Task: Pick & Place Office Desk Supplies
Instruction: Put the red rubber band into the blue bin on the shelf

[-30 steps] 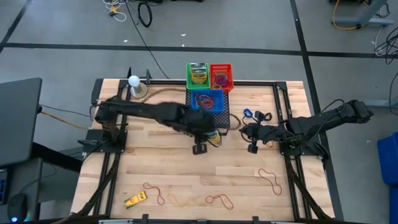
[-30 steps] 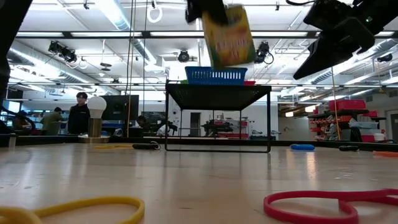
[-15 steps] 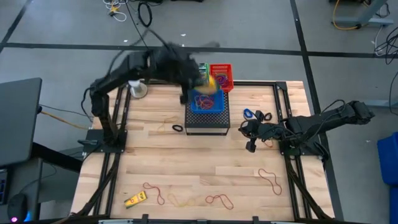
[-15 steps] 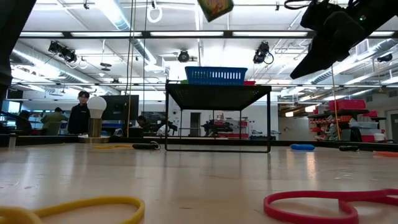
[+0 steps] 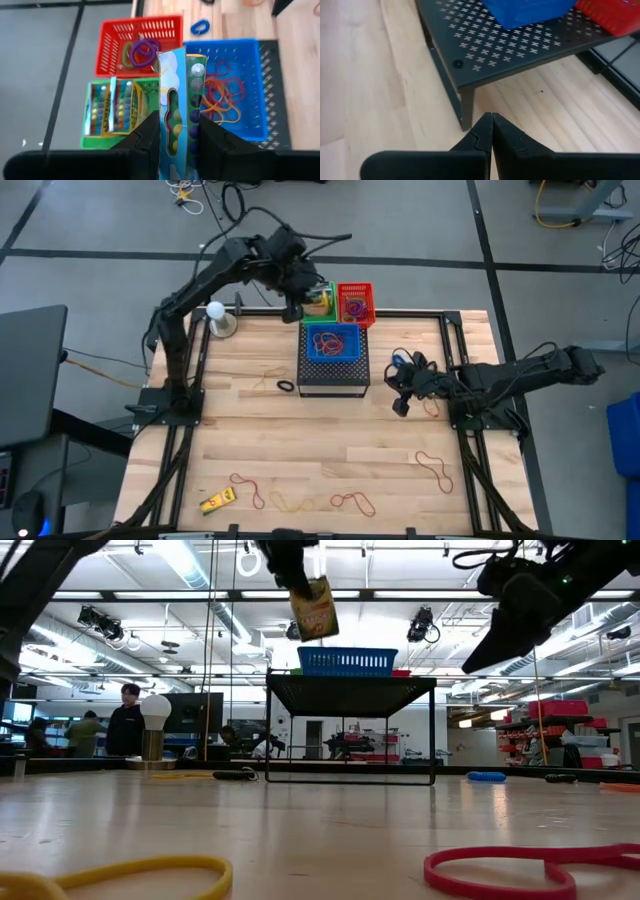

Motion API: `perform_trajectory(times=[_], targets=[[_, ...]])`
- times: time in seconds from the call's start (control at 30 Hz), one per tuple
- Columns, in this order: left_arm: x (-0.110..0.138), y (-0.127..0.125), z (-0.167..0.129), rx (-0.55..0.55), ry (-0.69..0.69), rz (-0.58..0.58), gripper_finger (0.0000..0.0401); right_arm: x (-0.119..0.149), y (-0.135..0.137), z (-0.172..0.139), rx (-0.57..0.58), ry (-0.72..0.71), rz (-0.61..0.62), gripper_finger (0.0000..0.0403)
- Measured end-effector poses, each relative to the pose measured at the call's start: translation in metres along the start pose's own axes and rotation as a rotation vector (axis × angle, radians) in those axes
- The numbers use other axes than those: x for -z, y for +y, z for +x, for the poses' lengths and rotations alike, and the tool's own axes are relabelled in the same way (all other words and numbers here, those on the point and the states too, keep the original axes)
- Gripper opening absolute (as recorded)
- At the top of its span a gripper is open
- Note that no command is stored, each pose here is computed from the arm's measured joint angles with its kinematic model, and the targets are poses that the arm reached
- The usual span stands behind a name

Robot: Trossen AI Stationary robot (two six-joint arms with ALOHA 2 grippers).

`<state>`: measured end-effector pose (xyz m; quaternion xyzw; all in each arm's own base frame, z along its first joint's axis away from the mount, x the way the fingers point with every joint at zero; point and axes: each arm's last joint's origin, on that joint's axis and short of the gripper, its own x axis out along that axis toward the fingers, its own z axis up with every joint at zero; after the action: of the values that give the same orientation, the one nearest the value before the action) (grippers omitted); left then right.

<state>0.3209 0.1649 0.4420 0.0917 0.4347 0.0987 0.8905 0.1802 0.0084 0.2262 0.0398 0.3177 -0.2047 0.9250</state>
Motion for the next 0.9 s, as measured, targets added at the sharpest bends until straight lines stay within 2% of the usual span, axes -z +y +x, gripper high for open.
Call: perform_trajectory(times=[0.17, 0.43, 0.7, 0.9], targets=[[0.002, 0.007, 0.036, -0.017, 0.091, 0.040, 0.0095, -0.001, -0.006, 0.003, 0.031, 0.004, 0.022, 0.0011], [0.005, 0.017, 0.069, -0.058, 0.154, 0.027, 0.0095, -0.002, -0.011, 0.004, 0.056, 0.007, 0.036, 0.0011], [0.007, 0.018, 0.093, -0.054, 0.197, 0.024, 0.0095, -0.002, -0.012, 0.005, 0.058, 0.009, 0.037, 0.0011], [0.008, 0.021, 0.101, -0.116, 0.229, 0.030, 0.0095, -0.002, -0.012, 0.005, 0.059, 0.011, 0.039, 0.0011]])
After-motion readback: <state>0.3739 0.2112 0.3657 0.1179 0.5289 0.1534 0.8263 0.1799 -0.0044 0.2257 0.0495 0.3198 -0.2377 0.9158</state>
